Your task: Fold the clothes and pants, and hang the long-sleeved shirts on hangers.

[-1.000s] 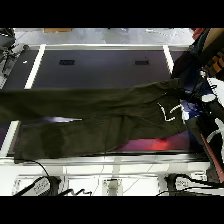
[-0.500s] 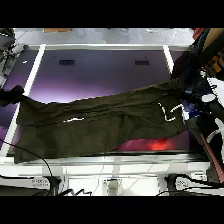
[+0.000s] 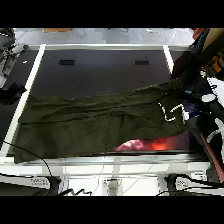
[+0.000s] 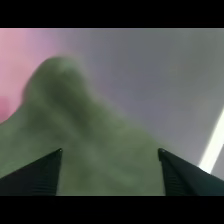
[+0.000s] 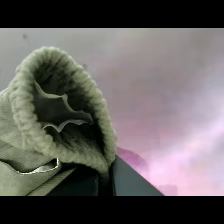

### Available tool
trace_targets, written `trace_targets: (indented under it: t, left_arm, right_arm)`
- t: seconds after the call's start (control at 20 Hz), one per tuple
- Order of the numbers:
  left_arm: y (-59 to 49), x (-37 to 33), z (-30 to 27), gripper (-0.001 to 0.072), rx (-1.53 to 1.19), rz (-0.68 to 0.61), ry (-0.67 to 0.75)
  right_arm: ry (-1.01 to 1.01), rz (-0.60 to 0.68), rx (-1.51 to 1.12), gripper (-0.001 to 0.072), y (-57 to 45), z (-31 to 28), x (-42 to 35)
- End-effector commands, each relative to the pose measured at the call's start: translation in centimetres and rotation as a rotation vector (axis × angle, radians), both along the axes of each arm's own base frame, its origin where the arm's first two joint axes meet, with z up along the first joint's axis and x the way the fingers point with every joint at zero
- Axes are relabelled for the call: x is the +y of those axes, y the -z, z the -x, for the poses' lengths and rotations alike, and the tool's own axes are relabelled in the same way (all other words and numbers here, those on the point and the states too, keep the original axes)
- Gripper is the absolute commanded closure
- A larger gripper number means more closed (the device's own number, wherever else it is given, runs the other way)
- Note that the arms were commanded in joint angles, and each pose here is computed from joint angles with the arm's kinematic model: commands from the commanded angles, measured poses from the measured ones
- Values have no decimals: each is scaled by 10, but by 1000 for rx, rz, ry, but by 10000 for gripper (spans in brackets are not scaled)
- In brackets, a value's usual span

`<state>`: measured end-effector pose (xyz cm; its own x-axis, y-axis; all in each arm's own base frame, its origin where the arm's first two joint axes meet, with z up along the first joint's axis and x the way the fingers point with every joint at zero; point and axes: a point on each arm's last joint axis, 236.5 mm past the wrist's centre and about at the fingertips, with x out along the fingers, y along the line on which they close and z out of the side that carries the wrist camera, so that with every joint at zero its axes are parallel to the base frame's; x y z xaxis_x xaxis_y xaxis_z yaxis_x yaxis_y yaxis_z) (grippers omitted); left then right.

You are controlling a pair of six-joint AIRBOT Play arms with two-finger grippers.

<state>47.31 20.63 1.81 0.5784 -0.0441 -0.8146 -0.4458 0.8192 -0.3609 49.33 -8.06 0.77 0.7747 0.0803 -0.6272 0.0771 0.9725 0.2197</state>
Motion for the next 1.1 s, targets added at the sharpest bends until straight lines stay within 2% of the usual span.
trace_targets:
  t: [0.0,0.1,0.3,0.4,0.6,0.65,0.7,0.75,0.9,0.95,1.0,1.05]
  left_arm:
    - [18,17,73,210,254,-77,99]
    - [15,24,91,210,258,-101,110]
    - [52,23,119,209,301,-51,68]
    - [69,26,123,207,297,-61,52]
    - [82,32,112,197,237,-59,-1]
    - [88,32,112,154,245,-56,4]
    - [95,33,114,64,260,-52,8]
    - [102,34,115,36,269,-46,5]
    - [119,38,113,35,275,-47,10]
    - [120,39,108,86,259,-56,26]
    - [120,40,102,208,232,-64,28]
    - [117,42,95,290,201,-66,13]
  right_arm:
    - [57,48,-39,675,0,-10,-17]
    - [126,33,-41,675,17,-17,-30]
    - [236,-144,45,674,66,-18,-24]
    - [263,-192,56,675,70,-19,-19]
    - [188,-239,92,675,65,-20,4]
    - [172,-248,98,675,63,-20,8]
    - [156,-258,104,675,61,-20,12]
    - [142,-265,110,675,60,-20,15]
    - [127,-274,116,674,58,-20,19]
    - [126,-273,116,674,58,-20,19]
    - [126,-271,116,675,58,-20,19]
    - [125,-270,117,675,58,-20,19]
